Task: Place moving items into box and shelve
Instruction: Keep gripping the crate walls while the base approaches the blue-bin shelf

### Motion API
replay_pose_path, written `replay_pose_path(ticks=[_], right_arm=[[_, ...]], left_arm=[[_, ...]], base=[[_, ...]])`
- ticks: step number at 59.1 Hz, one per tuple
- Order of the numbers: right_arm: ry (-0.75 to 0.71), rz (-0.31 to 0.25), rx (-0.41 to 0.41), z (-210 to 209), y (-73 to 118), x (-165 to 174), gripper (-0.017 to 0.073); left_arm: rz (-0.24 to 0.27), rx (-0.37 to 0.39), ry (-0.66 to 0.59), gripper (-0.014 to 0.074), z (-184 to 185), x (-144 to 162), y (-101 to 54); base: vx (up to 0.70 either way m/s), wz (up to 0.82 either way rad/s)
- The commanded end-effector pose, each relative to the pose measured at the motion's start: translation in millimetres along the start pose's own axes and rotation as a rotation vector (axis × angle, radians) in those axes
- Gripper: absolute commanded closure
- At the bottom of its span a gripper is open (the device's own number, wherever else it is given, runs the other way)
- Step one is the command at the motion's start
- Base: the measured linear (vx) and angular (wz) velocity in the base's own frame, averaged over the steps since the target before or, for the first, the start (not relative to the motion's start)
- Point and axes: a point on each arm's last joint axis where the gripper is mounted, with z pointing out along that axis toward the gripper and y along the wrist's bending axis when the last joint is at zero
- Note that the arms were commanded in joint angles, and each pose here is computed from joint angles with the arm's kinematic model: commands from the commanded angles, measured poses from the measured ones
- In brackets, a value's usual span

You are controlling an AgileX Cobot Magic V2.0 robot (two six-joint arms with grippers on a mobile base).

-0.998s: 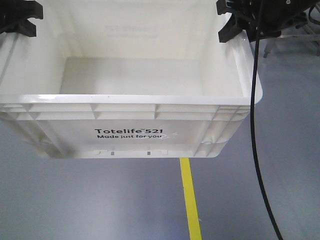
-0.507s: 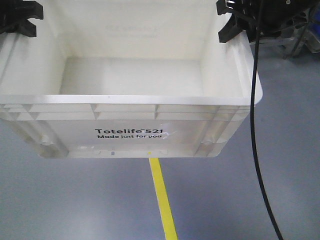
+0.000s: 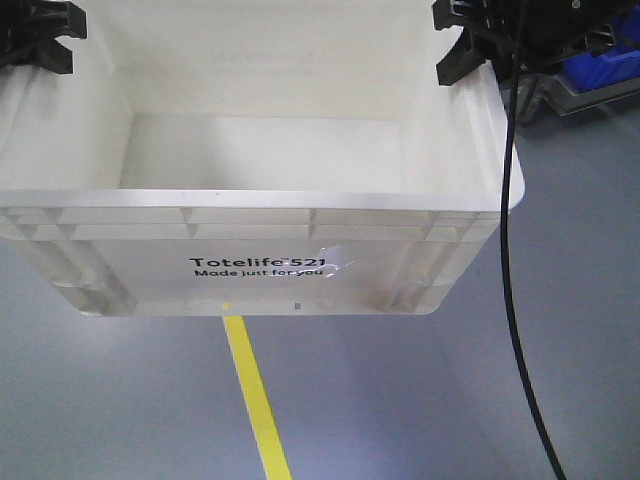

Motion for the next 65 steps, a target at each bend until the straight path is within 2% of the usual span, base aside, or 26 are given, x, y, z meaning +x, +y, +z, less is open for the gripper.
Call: replay_pose_path(ticks=[1, 65], right_arm=[[-0.195, 0.022, -0.252, -37.3, 38.1, -10.4, 0.0571], [-0.195, 0.023, -0.255, -37.4, 38.4, -10.4, 0.0571]], left_arm=[[-0.092, 0.192, -0.209, 0.0610, -31.7, -19.2, -24.1], [-0.092, 0.191, -0.209, 0.0610, -31.7, -19.2, -24.1]], base=[[0.48, -0.33], [0.43, -0.44]])
